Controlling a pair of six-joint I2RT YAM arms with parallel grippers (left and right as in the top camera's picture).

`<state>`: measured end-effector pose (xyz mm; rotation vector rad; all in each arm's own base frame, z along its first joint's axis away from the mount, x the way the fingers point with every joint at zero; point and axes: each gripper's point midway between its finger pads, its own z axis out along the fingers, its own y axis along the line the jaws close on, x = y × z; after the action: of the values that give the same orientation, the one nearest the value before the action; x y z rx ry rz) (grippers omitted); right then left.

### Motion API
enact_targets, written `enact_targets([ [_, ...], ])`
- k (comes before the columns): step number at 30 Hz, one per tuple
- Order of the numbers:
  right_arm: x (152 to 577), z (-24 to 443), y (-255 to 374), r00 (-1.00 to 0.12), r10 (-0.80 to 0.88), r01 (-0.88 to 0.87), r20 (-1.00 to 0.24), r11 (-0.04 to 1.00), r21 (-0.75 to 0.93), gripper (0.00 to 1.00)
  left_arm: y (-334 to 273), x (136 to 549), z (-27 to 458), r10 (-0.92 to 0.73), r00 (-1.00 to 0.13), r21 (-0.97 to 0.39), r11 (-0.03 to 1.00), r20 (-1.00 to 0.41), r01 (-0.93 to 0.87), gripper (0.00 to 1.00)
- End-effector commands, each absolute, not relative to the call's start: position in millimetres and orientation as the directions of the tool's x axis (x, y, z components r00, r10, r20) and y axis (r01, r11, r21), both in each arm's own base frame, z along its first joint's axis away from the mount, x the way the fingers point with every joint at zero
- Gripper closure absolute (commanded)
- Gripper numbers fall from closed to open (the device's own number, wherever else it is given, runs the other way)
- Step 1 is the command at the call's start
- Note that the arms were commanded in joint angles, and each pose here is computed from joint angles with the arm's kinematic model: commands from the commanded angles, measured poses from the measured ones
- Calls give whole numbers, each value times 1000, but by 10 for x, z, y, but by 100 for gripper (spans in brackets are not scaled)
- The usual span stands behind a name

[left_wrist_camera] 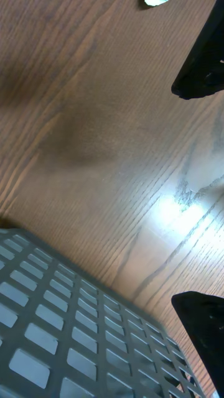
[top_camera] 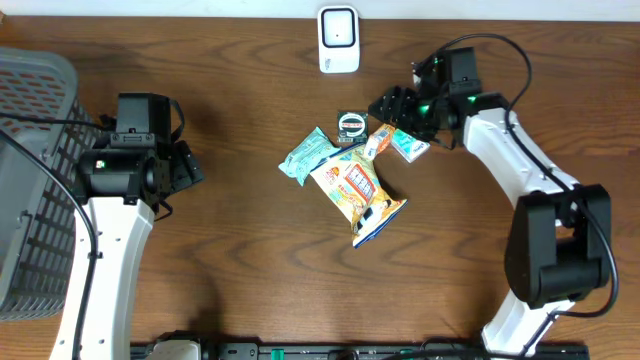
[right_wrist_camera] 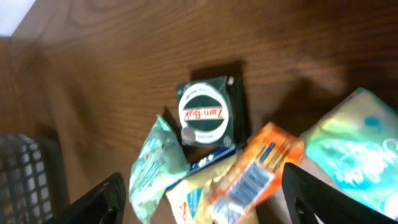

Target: Scan the item barcode

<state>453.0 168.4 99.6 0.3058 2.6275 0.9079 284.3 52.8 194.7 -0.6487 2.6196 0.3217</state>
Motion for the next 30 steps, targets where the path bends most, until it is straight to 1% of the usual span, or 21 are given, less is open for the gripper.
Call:
enact_targets([
  [1,4559,760,1688,-903,353,173,-244,819,547,28,572,2835,1961,-384,-803,141,860,-455,-491,3],
  [4,4498,520,1631,-907,352,215,-231,859,465,30,572,2835,1961,-384,-803,141,860,-455,-491,2],
  [5,4458,412,1584,-910,353,236,-219,874,425,34,573,2835,1962,-384,-803,141,860,-456,-491,3],
  [7,4398,313,1506,-912,356,263,-202,888,378,38,572,2835,1961,-384,-803,141,860,-455,-491,2],
  [8,4330,252,1391,-912,366,294,-187,899,325,41,573,2835,1961,-384,-803,141,860,-456,-491,2],
  [9,4281,216,1266,-908,377,322,-181,906,275,42,572,2835,1961,-384,-803,141,860,-455,-491,2],
  [12,4168,257,859,-894,412,386,-176,908,162,44,573,2835,1961,-384,-803,141,860,-456,-491,2],
  [14,4132,349,652,-903,393,374,-174,918,135,43,572,2835,1961,-384,-803,141,860,-455,-491,2],
  [17,4109,503,485,-928,328,305,-174,941,149,37,572,2835,1961,-384,-803,141,860,-455,-491,2],
  [19,4094,567,432,-935,310,281,-170,944,176,30,572,2835,1961,-384,-803,141,860,-455,-491,2],
  [21,4097,627,493,-951,262,216,-163,943,253,29,573,2835,1961,-384,-803,141,860,-456,-491,2],
  [24,4145,734,738,-970,150,62,-189,911,408,28,572,2835,1961,-384,-803,141,860,-455,-491,3],
  [26,4187,741,740,-967,138,42,-213,915,402,27,573,2835,1961,-384,-803,141,860,-456,-491,3],
  [28,4232,681,647,-962,134,50,-240,943,328,24,573,2835,1961,-384,-803,141,860,-456,-491,2],
  [30,4249,641,655,-961,122,40,-247,949,313,25,572,2835,1961,-384,-803,141,860,-455,-491,2],
])
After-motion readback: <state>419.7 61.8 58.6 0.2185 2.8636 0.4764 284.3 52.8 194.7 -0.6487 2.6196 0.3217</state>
